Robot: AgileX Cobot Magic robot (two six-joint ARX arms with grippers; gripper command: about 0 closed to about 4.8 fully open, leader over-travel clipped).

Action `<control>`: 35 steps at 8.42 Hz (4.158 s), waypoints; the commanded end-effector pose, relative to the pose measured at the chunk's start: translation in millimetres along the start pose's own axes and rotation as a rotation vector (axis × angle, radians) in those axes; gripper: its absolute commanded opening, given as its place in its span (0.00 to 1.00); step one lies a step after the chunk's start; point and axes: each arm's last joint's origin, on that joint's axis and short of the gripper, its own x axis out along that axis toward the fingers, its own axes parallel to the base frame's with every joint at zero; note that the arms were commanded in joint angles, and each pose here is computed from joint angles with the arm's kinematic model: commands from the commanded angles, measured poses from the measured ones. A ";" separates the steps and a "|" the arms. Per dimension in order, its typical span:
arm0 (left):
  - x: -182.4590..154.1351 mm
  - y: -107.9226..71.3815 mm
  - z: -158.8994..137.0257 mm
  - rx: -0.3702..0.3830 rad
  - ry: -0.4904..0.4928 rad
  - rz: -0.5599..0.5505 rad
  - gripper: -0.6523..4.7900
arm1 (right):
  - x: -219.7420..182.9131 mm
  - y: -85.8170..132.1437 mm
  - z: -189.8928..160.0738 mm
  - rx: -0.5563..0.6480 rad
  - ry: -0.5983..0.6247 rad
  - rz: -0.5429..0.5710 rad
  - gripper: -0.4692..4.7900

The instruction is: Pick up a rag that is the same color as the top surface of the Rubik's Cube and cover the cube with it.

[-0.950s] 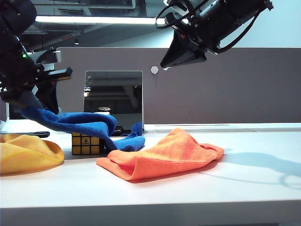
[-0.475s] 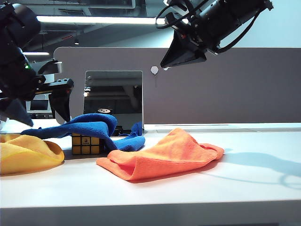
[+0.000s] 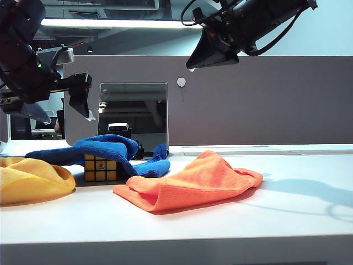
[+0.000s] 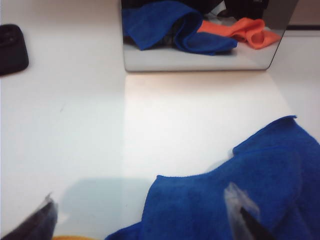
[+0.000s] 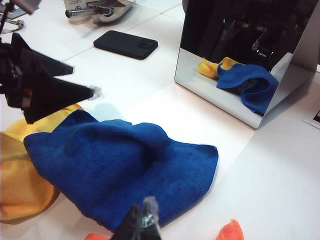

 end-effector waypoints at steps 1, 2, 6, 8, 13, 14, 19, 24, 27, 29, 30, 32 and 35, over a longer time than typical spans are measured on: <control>-4.3 2.5 15.6 -0.014 -0.142 0.077 1.00 | -2.5 -1.0 8.5 -0.022 -0.058 -0.041 0.08; -9.6 1.8 29.7 -0.015 -0.248 0.091 1.00 | -4.7 -3.7 13.6 -0.034 -0.098 -0.120 0.08; -73.2 29.9 73.5 0.038 -0.430 0.162 0.11 | -84.3 -35.1 49.3 -0.052 -0.266 -0.343 0.08; -101.7 52.1 75.5 0.057 -0.406 0.037 0.11 | -131.2 -35.2 60.1 -0.074 -0.308 -0.358 0.08; -155.0 53.3 64.9 0.060 -0.318 -0.035 0.11 | -189.2 2.4 7.5 -0.118 -0.412 -0.450 0.08; -165.1 50.6 54.8 0.058 -0.331 -0.040 0.11 | -200.1 14.4 -10.9 -0.126 -0.427 -0.464 0.08; -198.2 42.1 -25.5 0.028 -0.353 0.003 0.11 | -234.4 40.7 -82.1 -0.108 -0.475 -0.721 0.08; -226.0 36.1 -75.5 0.009 -0.402 0.059 0.11 | -221.0 39.7 -142.0 0.010 -0.480 -0.751 0.08; -224.6 35.6 -101.7 0.006 -0.385 0.059 0.11 | -225.3 42.3 -147.3 0.075 -0.599 -0.815 0.08; -229.1 34.2 -113.5 0.012 -0.414 0.060 0.11 | -225.2 42.4 -155.0 0.085 -0.612 -0.865 0.08; -234.6 33.3 -115.1 0.015 -0.450 0.071 0.11 | -224.2 42.2 -157.6 0.099 -0.615 -0.861 0.08; -240.2 32.4 -116.5 0.018 -0.486 0.084 0.11 | -223.4 42.0 -159.8 0.114 -0.621 -0.856 0.08; -242.3 31.9 -118.1 0.019 -0.493 0.084 0.11 | -217.0 39.3 -172.9 0.120 -0.615 -0.850 0.08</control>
